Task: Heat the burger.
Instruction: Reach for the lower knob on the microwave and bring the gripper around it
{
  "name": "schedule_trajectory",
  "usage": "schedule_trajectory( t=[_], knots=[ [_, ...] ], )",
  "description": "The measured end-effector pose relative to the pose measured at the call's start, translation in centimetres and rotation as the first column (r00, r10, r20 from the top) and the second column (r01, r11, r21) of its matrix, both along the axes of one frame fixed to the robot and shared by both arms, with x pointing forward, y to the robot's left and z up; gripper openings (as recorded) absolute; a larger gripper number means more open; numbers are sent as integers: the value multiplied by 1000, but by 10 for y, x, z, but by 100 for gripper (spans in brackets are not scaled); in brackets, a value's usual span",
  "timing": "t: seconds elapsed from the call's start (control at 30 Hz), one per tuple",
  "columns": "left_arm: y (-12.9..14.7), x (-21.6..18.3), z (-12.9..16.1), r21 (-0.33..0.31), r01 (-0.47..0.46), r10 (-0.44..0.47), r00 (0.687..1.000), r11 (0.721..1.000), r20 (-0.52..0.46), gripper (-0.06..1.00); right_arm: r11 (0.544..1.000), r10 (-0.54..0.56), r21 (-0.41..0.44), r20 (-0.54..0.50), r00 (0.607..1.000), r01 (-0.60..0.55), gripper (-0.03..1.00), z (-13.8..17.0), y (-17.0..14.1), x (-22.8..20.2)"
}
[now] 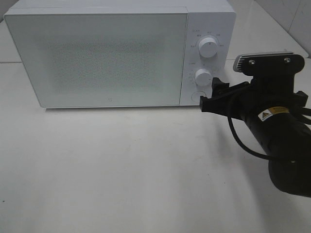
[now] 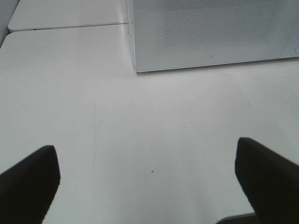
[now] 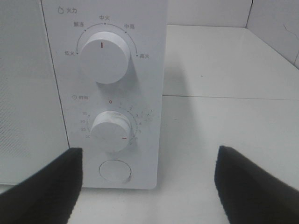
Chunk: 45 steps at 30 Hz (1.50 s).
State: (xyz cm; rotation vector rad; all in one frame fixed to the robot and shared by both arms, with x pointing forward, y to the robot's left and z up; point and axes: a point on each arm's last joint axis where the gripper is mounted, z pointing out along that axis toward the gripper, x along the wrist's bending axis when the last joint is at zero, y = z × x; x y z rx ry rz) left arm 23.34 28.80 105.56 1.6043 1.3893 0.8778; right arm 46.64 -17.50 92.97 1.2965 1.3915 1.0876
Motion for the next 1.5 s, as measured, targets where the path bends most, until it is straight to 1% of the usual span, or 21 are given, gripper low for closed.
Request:
schedule_trajectory(
  t=[0.1,0.73,0.9,1.23,1.5],
  knots=[
    [0,0,0,0,0,0,1000,1000,0,96,1000,-19,13,5,1000,19,75,-2,7,10],
    [0,0,0,0,0,0,1000,1000,0,96,1000,-23,19,9,1000,23,75,-23,42,50],
    [0,0,0,0,0,0,1000,1000,0,96,999,-28,19,11,1000,27,75,-28,47,58],
    [0,0,0,0,0,0,1000,1000,0,96,998,-65,17,11,998,65,75,-40,46,79],
    [0,0,0,0,0,0,1000,1000,0,96,998,-65,10,14,998,65,75,-46,46,89]
  ],
)
